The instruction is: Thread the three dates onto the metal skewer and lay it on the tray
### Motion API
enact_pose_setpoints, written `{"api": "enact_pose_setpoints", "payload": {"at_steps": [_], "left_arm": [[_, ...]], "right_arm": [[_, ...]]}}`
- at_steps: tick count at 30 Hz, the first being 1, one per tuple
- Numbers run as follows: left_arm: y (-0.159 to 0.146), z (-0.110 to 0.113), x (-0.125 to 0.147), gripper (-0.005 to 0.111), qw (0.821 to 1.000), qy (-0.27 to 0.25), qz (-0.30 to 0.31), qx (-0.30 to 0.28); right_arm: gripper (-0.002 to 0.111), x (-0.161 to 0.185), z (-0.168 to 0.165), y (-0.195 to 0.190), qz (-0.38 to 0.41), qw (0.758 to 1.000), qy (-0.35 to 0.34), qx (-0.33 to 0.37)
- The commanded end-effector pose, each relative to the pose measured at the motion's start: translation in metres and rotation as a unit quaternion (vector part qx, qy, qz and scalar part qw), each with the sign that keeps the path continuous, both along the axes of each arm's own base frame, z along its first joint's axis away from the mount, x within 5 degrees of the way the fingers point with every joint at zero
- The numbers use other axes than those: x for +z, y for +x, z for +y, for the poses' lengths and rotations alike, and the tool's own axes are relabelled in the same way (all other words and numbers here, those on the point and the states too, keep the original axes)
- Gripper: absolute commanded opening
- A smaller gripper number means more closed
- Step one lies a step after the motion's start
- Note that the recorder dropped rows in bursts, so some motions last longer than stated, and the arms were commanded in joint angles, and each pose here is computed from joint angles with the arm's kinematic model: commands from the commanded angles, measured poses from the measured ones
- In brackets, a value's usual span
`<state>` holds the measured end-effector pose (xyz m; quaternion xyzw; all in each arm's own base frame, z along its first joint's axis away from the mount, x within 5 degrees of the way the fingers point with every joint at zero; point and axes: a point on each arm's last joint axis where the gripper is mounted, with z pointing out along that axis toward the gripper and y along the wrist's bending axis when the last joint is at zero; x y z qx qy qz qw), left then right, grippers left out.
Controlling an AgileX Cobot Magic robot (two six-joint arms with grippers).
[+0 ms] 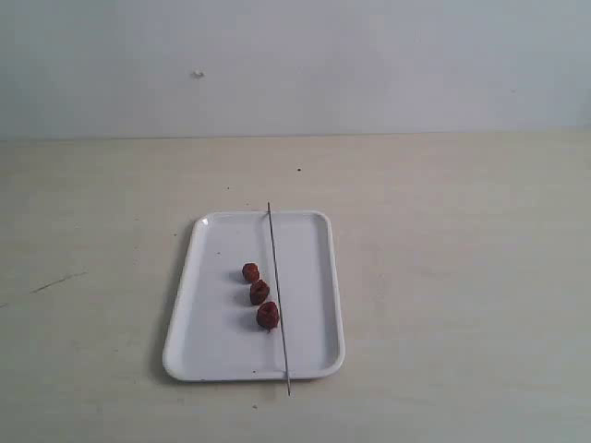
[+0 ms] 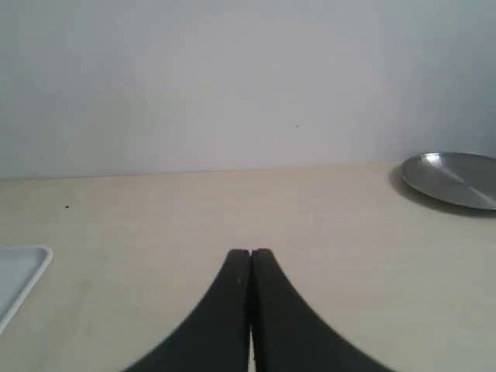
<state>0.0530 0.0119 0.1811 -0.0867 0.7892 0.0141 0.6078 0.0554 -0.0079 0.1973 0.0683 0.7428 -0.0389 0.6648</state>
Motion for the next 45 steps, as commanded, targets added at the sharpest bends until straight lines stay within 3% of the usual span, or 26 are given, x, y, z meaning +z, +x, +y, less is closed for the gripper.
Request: {"api": "enact_pose_setpoints", "payload": {"at_steps": [1,13,16,20,22,23,25,27,28,31,33,37,40,45], "left_arm": [[0.0,0.0,0.001,0.0,1.0,0.001,-0.003,0.0],[0.0,0.0,0.001,0.0,1.0,0.001,-0.003,0.0],[0.0,0.0,0.001,0.0,1.0,0.001,-0.003,0.0],[0.0,0.0,0.001,0.0,1.0,0.001,-0.003,0.0],[0.0,0.0,0.001,0.0,1.0,0.001,-0.003,0.0],[0.0,0.0,0.001,0.0,1.0,0.001,-0.003,0.0],[0.0,0.0,0.001,0.0,1.0,0.001,-0.003,0.0],[0.0,0.0,0.001,0.0,1.0,0.001,-0.003,0.0],[0.0,0.0,0.001,0.0,1.0,0.001,-0.003,0.0],[0.0,0.0,0.001,0.0,1.0,0.001,-0.003,0.0],[0.0,0.0,0.001,0.0,1.0,0.001,-0.003,0.0],[0.0,0.0,0.001,0.0,1.0,0.001,-0.003,0.0],[0.0,0.0,0.001,0.0,1.0,0.001,-0.003,0.0],[0.0,0.0,0.001,0.0,1.0,0.001,-0.003,0.0]], "right_arm": [[0.0,-0.001,0.0,0.0,-0.001,1.0,-0.003,-0.002],[0.0,0.0,-0.001,0.0,-0.004,1.0,-0.019,-0.002],[0.0,0.007,-0.001,0.0,-0.039,0.999,-0.02,-0.005],[0.0,0.025,-0.002,-0.001,-0.153,0.987,0.058,-0.01],[0.0,0.031,-0.002,-0.003,-0.194,0.975,0.109,-0.008],[0.0,0.036,-0.003,-0.004,-0.235,0.954,0.183,0.001],[0.0,0.048,-0.003,-0.009,-0.313,0.912,0.263,0.026],[0.0,0.068,-0.002,-0.018,-0.393,0.879,0.262,0.059],[0.0,0.079,-0.001,-0.022,-0.401,0.876,0.261,0.063],[0.0,0.106,0.0,-0.017,-0.344,0.905,0.245,0.047],[0.0,0.136,0.0,-0.004,-0.252,0.952,0.17,0.019],[0.0,0.164,-0.011,0.027,-0.079,0.993,0.085,-0.039],[0.0,0.164,-0.019,0.065,0.089,0.992,0.071,-0.057],[0.0,0.144,-0.016,0.123,0.304,0.948,0.098,0.005]]}}
